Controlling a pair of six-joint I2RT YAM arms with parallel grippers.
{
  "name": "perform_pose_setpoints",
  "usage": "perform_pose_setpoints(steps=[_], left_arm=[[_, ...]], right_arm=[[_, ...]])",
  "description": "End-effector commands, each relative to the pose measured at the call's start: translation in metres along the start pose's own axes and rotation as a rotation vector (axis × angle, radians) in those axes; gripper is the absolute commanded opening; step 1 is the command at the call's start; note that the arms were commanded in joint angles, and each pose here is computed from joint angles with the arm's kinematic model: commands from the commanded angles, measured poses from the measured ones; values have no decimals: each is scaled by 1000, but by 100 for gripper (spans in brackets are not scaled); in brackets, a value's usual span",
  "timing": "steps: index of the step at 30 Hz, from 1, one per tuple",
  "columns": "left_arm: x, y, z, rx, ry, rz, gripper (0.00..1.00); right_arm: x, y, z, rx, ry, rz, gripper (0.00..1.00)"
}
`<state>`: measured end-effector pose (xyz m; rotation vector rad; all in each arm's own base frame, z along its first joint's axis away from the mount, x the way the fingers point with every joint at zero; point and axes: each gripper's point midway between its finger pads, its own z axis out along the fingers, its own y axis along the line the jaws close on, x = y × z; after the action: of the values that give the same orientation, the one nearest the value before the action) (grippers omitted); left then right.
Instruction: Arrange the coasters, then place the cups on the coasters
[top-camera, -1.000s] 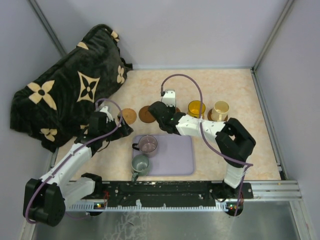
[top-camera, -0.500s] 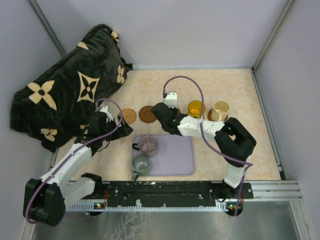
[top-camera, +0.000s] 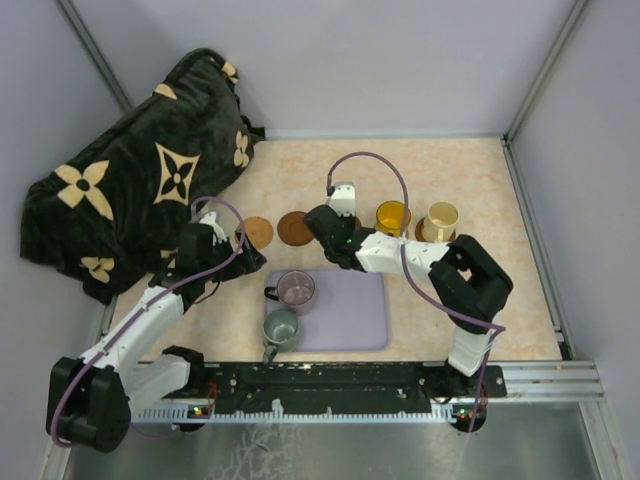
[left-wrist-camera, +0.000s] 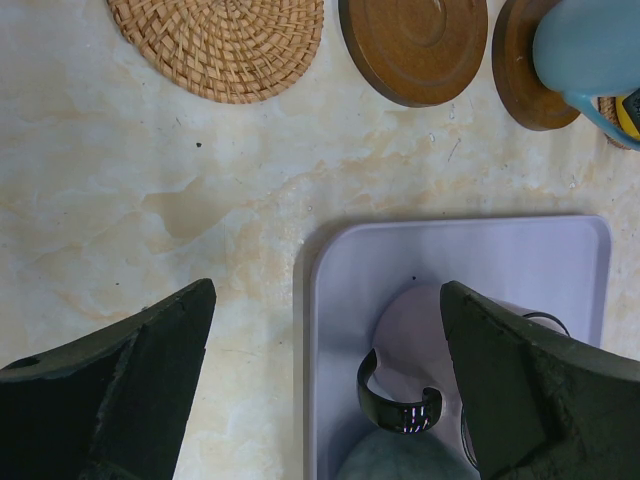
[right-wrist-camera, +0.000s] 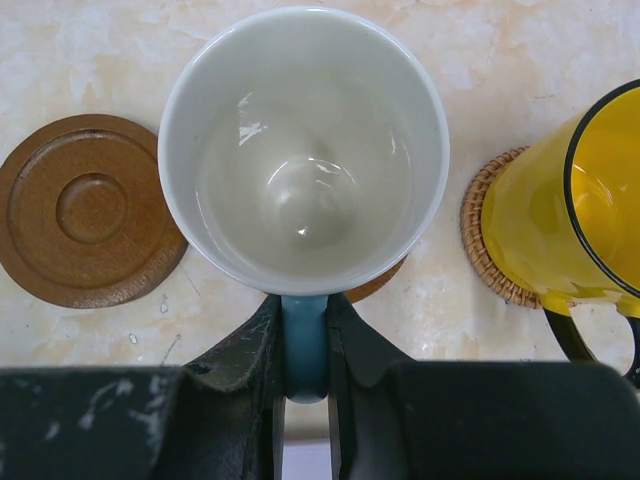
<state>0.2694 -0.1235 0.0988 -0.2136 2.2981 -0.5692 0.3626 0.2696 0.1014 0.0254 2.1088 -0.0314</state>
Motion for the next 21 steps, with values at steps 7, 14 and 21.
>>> perform_pose_setpoints(steps=[7, 14, 21], left_arm=[[-9, -6, 0, 18, -27, 15, 99], [-9, -5, 1, 16, -28, 14, 99], [-7, -5, 1, 16, -22, 14, 100]], right_arm=[[-44, -2, -7, 7, -116, 116, 0], [-40, -6, -6, 16, -108, 120, 0], [-40, -10, -9, 24, -111, 126, 0]])
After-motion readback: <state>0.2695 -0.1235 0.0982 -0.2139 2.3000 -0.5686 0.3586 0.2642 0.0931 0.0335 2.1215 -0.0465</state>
